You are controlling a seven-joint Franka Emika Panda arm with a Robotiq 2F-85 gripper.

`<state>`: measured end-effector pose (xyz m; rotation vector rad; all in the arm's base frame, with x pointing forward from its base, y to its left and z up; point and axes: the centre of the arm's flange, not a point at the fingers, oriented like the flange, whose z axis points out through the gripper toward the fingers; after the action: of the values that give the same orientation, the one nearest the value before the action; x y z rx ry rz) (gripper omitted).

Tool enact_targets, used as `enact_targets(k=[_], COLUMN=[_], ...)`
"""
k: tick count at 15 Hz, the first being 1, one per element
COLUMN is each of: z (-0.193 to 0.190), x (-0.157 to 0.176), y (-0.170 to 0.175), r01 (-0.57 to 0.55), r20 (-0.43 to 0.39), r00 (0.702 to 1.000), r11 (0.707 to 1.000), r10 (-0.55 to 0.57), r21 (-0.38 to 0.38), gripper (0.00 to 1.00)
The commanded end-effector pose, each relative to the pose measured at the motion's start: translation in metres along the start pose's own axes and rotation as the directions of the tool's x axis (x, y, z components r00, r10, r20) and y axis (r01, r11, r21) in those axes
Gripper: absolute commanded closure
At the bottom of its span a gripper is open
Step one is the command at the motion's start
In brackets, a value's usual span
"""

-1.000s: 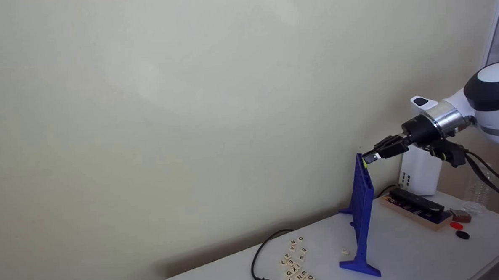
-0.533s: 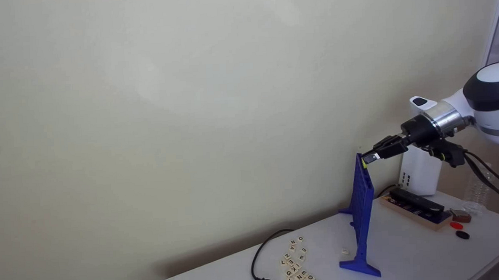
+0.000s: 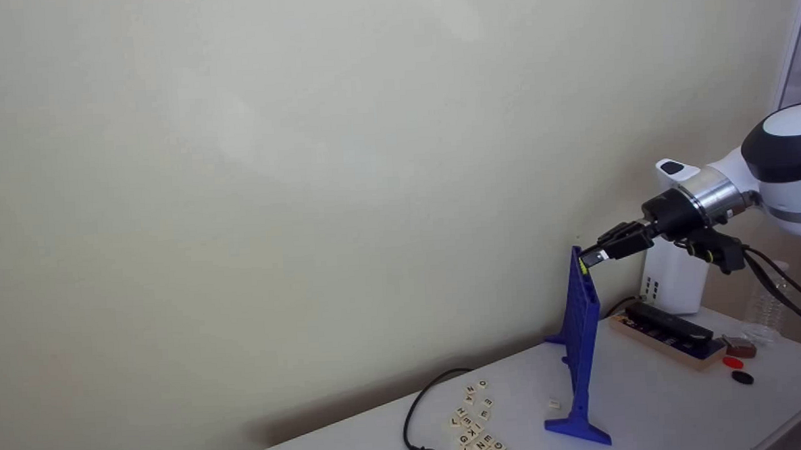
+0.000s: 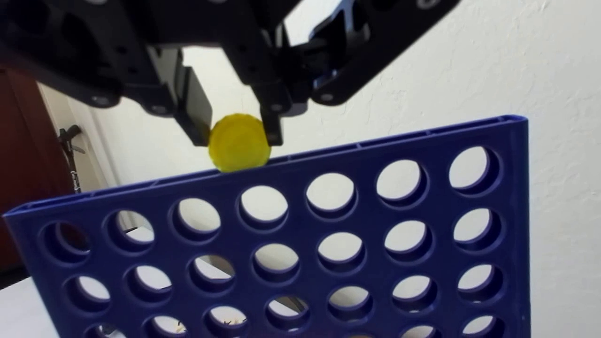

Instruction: Put the yellow chip into the connect four game

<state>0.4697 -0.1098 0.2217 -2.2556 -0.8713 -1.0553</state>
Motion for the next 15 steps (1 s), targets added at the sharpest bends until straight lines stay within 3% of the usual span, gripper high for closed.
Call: enact_targets(k=[1, 15], z=[0.0041, 0.0051], x=[-0.0042, -0.0019], y=[0.0071, 0.0081], r01=[0.007, 0.002], r20=[-0.015, 0.002], r00=[1.000, 1.000], r11=[1.000, 1.000], r10=[-0.007, -0.002], r21=[0.001, -0.022], gripper=[0.92, 0.92])
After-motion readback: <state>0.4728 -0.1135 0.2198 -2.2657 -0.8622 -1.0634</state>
